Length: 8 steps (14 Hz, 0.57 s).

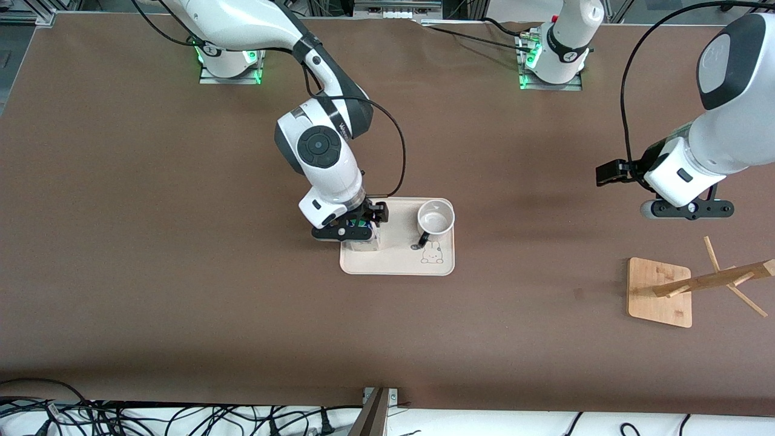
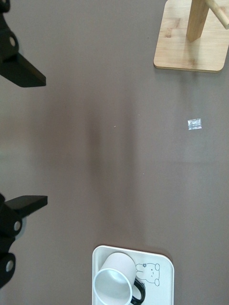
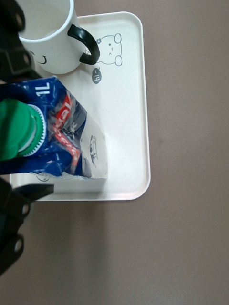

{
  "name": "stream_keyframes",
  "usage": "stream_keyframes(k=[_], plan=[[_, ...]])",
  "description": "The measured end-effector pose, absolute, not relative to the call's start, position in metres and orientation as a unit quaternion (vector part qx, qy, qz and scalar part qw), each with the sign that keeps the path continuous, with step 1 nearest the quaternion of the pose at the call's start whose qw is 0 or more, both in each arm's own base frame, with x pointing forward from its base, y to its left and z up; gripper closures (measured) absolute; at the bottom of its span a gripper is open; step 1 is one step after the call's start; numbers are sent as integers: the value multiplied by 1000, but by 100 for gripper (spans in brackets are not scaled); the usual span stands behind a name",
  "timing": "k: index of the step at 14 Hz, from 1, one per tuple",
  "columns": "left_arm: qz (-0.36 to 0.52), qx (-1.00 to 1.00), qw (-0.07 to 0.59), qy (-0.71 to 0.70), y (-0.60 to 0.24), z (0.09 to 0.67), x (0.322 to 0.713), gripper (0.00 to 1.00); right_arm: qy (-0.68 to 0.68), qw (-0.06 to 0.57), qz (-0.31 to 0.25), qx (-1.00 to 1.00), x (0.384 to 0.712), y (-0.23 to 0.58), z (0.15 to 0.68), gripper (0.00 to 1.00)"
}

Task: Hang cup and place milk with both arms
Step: 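Close the right gripper around the blue milk carton on the tray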

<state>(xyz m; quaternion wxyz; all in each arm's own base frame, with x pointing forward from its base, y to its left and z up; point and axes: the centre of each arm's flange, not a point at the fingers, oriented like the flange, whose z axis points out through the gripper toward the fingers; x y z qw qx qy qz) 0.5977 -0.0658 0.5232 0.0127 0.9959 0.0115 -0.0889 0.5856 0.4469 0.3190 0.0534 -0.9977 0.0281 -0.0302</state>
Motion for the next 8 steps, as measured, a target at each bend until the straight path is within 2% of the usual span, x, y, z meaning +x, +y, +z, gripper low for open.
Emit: stream_keyframes(k=[2, 4, 8], plan=[[-89, 996, 13, 7, -65, 523, 598, 0, 28, 54, -32, -998, 586, 447, 321, 48], [-89, 996, 14, 2, -65, 523, 598, 0, 27, 56, -35, -997, 586, 448, 324, 63], [-107, 994, 12, -5, -68, 519, 594, 0, 25, 59, -37, -997, 584, 446, 359, 72]])
